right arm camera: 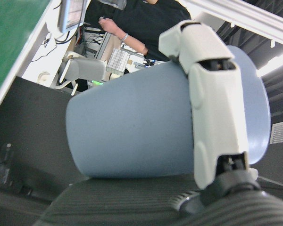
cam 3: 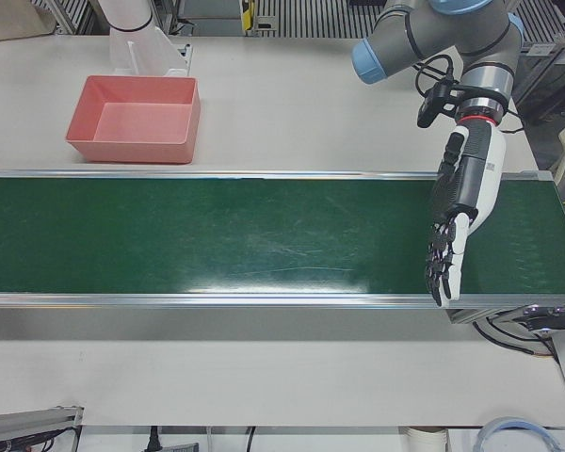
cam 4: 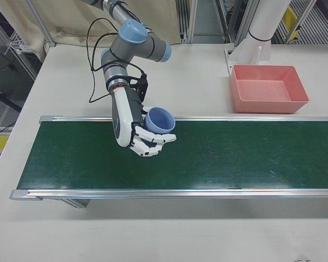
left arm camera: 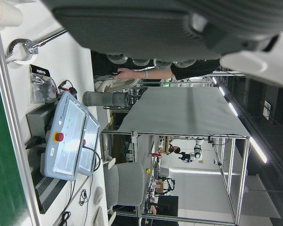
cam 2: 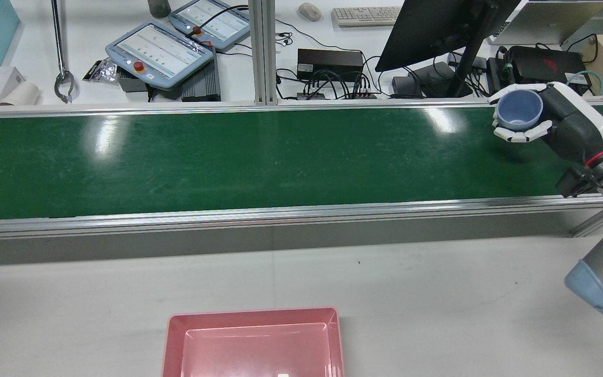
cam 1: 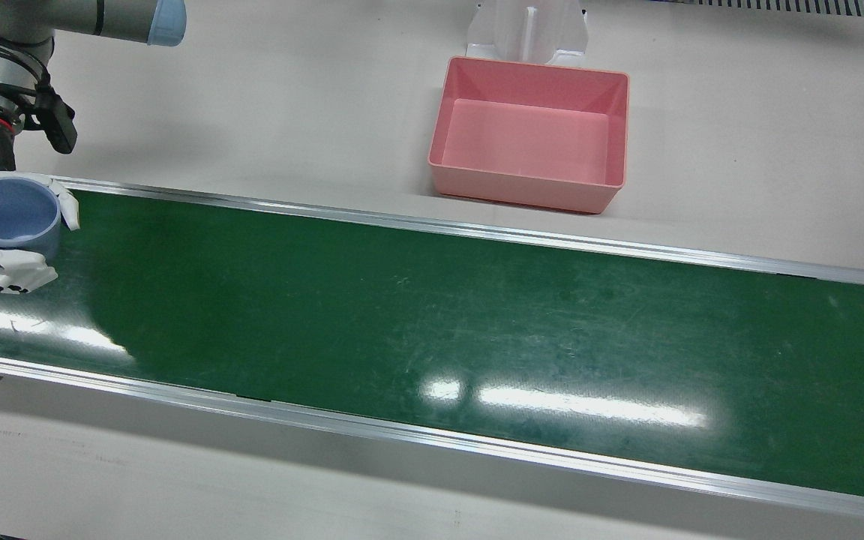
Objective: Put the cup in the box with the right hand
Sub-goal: 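Lift the blue cup off the belt with the right hand, then carry the cup toward the robot and over the pink box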
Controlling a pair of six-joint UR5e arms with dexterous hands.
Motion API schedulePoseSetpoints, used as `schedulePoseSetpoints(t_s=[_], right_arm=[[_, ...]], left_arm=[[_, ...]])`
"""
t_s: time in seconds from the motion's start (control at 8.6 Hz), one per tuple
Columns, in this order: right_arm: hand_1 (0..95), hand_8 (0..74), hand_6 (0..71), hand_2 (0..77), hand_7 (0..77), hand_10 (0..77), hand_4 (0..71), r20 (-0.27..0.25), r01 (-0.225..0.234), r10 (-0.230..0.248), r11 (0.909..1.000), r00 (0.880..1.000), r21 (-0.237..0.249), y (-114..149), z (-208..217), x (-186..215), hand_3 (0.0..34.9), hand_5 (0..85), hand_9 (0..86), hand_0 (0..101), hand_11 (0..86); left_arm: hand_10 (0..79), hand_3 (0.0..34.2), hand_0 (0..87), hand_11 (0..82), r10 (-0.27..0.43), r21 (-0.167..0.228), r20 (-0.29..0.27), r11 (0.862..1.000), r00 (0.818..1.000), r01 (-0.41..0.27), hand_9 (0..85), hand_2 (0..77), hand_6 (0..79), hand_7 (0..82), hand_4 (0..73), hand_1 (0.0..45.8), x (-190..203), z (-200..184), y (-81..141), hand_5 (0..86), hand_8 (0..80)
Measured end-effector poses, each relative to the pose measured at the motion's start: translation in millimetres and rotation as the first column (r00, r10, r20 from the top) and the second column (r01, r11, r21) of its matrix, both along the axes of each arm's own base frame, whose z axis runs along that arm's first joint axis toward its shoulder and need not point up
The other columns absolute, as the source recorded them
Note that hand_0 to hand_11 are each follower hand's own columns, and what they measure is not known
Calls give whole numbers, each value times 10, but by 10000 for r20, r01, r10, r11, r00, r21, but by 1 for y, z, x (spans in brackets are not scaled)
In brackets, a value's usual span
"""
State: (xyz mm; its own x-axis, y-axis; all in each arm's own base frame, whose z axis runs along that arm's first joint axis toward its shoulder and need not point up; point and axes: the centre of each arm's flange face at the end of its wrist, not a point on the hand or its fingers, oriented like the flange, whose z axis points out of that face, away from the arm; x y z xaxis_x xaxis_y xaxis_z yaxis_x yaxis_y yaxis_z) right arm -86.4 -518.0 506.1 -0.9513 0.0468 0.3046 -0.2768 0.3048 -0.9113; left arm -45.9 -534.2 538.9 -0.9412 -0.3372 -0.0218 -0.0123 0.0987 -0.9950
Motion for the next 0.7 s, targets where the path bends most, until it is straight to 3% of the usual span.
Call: schedulePoseSetpoints(t_s=[0.23,0.35,0.58,0.7], right_arm=[[153,491,365,404,611,409,289,355,249,-284,9952,9990,951,13,-53,-10,4,224,480,796,485],[153,491,371,404,611,409,289,409,622,-692,9862,9968,1535,27,-84,-29,3,224,480,788,485],[109,507,382,442,616,420,295,168,1712,-1805,9551,9834,2416,64,-139,-90,6,229,491,788,502],[104,507,382,447,616,425,295,-77,2359,-2432,9318,9699,2759,86,-162,-127,6,224,491,790,502]], left_arm=[[0,0,0,0,-4,-6,0,10000,10000,4,0,5,0,5,11,5,0,0,0,5,0],[0,0,0,0,-5,-7,1,10000,10000,5,0,5,5,5,11,5,0,0,0,5,0],[0,0,0,0,-4,-4,1,10000,10000,4,0,5,5,5,11,5,0,0,0,5,0],[0,0,0,0,-3,1,0,10000,10000,3,0,5,5,5,11,5,0,-1,0,5,0]])
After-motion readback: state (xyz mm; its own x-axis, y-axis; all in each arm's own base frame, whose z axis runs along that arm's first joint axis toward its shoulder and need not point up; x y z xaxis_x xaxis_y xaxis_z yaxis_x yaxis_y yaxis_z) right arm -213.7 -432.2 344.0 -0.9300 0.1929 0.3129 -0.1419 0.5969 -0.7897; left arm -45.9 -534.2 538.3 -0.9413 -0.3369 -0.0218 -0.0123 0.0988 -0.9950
